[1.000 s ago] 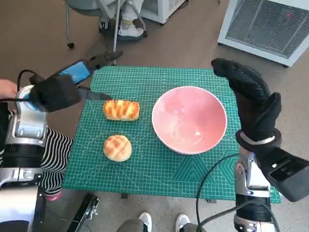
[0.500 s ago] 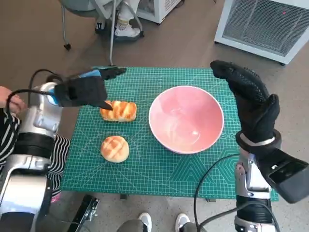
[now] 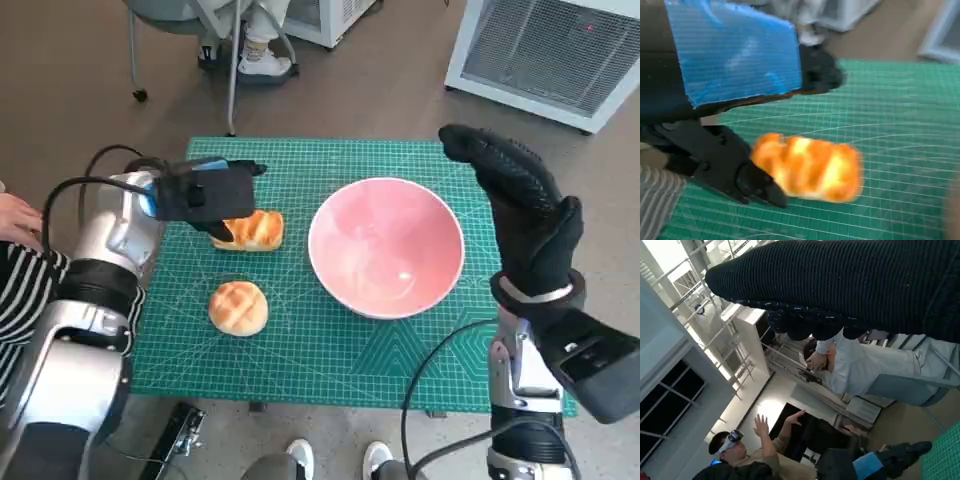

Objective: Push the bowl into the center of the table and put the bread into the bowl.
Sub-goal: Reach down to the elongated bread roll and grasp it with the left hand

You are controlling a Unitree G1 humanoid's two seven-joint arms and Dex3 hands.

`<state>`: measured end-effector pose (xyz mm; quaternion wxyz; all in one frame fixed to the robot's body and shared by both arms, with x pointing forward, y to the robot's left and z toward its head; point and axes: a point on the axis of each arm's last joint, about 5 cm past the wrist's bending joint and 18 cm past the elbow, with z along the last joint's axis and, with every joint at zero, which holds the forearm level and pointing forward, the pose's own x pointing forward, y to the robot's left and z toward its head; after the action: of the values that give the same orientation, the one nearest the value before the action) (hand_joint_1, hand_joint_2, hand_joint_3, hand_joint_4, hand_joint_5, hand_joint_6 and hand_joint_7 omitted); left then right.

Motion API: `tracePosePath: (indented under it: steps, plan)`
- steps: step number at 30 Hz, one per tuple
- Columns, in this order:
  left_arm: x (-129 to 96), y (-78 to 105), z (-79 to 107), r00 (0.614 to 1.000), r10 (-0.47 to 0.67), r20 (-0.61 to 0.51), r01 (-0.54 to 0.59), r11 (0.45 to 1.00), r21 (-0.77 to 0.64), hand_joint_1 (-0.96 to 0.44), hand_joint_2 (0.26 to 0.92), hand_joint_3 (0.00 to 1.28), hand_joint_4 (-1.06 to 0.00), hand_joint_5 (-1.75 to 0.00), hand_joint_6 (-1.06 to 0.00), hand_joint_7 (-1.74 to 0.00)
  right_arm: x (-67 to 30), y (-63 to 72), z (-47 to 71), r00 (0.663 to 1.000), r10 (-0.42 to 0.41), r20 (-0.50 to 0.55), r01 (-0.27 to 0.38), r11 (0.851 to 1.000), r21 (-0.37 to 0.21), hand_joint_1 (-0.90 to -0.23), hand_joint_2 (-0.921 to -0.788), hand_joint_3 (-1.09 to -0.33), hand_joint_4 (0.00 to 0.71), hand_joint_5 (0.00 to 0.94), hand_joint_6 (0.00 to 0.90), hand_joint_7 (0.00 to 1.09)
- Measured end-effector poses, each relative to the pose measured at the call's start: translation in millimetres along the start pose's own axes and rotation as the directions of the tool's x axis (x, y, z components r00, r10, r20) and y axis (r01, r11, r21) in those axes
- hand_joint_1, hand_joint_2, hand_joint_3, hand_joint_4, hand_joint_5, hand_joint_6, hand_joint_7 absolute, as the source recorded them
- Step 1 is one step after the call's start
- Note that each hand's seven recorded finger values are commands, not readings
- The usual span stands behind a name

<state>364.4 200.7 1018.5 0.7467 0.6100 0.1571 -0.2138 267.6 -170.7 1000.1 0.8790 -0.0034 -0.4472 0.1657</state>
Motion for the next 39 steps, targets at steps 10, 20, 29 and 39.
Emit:
tracePosePath:
  steps: [10, 20, 29, 39]
  plan:
    - [11.8, -22.0, 4.0, 0.993, -0.052, -0.102, 0.056, 0.997, 0.044, -0.09, 0.735, 0.01, -0.02, 0.00, -0.20, 0.00, -2.9, -1.4, 0.1, 1.000, -0.008, -0.010, 0.008, 1.000, -0.005, -0.666, -0.921, -0.672, 0.134, 0.003, 0.096, 0.38]
    - [17.8, -35.3, 10.3, 0.993, -0.009, -0.118, 0.018, 0.997, 0.076, -0.07, 0.765, 0.02, -0.14, -0.03, -0.30, -0.03, -3.9, -1.5, 1.3, 1.000, -0.016, -0.010, 0.016, 1.000, -0.009, -0.658, -0.921, -0.679, 0.138, 0.004, 0.092, 0.39]
    - [21.9, -52.1, 10.7, 0.994, 0.055, -0.095, -0.041, 0.989, 0.142, -0.05, 0.830, 0.02, -0.58, -0.10, -0.51, -0.06, -5.9, -1.5, 2.2, 1.000, -0.019, -0.011, 0.019, 1.000, -0.012, -0.657, -0.921, -0.691, 0.139, 0.004, 0.090, 0.40]
    - [23.1, -61.1, 8.4, 0.990, 0.131, -0.052, -0.114, 0.961, 0.250, 0.07, 0.919, 0.10, -0.67, -1.28, -0.61, -0.90, -6.5, -2.9, 2.9, 1.000, -0.020, -0.014, 0.020, 1.000, -0.018, -0.657, -0.921, -0.695, 0.140, 0.003, 0.088, 0.40]
